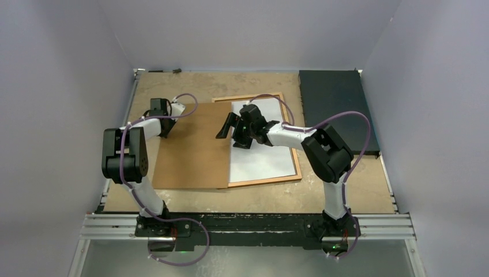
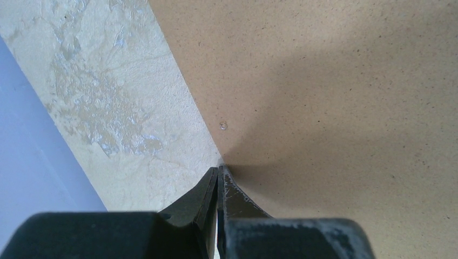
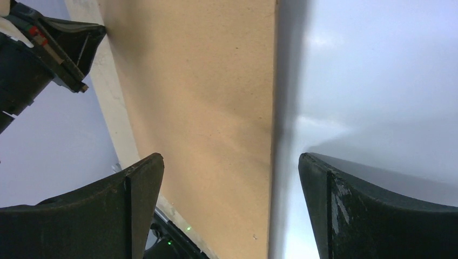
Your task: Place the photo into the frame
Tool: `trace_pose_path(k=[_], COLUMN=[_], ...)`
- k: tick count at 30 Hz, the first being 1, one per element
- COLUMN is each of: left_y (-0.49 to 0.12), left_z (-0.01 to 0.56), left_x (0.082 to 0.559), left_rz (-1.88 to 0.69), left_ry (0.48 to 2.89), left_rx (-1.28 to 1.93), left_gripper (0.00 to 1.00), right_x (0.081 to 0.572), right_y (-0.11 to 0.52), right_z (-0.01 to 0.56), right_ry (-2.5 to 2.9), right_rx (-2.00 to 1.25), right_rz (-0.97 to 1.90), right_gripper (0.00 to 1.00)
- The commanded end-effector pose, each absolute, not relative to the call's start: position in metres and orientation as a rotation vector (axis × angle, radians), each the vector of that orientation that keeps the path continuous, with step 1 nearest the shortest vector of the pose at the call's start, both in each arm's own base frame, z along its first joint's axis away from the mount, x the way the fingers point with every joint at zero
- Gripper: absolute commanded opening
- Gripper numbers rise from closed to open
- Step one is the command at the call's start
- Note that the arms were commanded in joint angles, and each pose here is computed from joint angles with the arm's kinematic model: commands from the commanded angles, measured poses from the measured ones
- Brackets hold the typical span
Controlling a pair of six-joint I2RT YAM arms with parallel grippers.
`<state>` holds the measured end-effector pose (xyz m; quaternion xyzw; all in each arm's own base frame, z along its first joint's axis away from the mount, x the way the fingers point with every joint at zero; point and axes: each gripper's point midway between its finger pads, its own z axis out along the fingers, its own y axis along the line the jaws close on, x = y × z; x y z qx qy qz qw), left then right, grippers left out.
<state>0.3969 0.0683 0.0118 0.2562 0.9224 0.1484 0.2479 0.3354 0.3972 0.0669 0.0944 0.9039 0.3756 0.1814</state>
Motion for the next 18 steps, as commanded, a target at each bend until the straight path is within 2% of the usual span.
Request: trace_pose_path(k=[1, 7, 18], left_y=[0.024, 0.028, 0.031], left_z=[-0.044, -0.035, -0.048], left_x=[0.313, 0.312, 0.301], left_rz=[0.020, -0.062, -0.063], left_ry=[2.813, 2.818, 2.848], left_rx=[0.766, 0.712, 0.712], left_gripper=[0.00, 0.00, 0.00], right_x=[0.340, 0.345, 0.345], right_y=[0.400, 0.400, 0.409], right_z=[0.103, 0.107, 0.104], right_ry=[2.456, 2.437, 2.439], right_rx=[0.198, 0.180, 0.158], right_rz=[1.149, 1.162, 1.223], right_gripper=[0.96, 0.94, 0.87])
